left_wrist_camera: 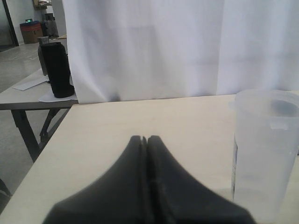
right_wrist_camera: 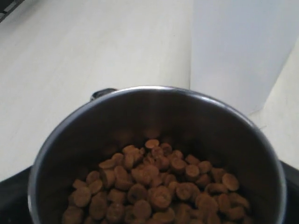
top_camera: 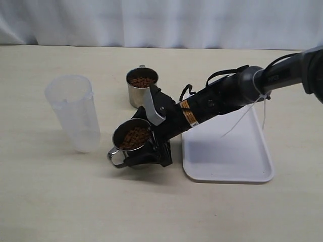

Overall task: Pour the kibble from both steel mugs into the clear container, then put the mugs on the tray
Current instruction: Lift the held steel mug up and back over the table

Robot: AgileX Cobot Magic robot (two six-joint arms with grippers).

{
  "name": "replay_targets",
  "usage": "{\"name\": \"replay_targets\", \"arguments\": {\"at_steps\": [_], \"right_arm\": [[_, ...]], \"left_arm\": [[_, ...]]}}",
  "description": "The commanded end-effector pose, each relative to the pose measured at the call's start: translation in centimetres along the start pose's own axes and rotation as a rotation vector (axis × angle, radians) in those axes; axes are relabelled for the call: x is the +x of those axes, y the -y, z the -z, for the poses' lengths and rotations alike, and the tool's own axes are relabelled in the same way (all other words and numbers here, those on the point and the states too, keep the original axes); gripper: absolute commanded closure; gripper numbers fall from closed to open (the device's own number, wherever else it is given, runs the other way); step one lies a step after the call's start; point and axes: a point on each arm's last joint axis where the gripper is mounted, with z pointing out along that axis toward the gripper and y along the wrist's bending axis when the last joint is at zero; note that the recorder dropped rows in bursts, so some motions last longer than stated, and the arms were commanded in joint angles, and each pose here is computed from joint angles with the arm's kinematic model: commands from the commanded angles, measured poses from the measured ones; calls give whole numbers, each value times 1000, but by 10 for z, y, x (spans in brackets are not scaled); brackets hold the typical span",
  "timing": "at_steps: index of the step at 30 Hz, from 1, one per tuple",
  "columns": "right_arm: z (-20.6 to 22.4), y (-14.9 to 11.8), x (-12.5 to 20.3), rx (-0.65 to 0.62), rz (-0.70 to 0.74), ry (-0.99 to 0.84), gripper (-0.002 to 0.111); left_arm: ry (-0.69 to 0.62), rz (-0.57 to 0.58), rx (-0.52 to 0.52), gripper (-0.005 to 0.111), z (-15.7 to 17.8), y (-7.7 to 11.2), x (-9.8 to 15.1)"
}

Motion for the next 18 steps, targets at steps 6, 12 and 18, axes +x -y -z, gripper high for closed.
{"name": "replay_targets", "arguments": {"at_steps": [6,12,18], "right_arm": [[27,3,-52,148,-78,-29,104],[28,-5,-68,242,-51,-86,104],[35,-17,-71,240,-58,-90,104]], "left_arm": [[6,5,1,107,0,0,0],[6,5,1,107,0,0,0],[6,5,1,107,0,0,0]]}}
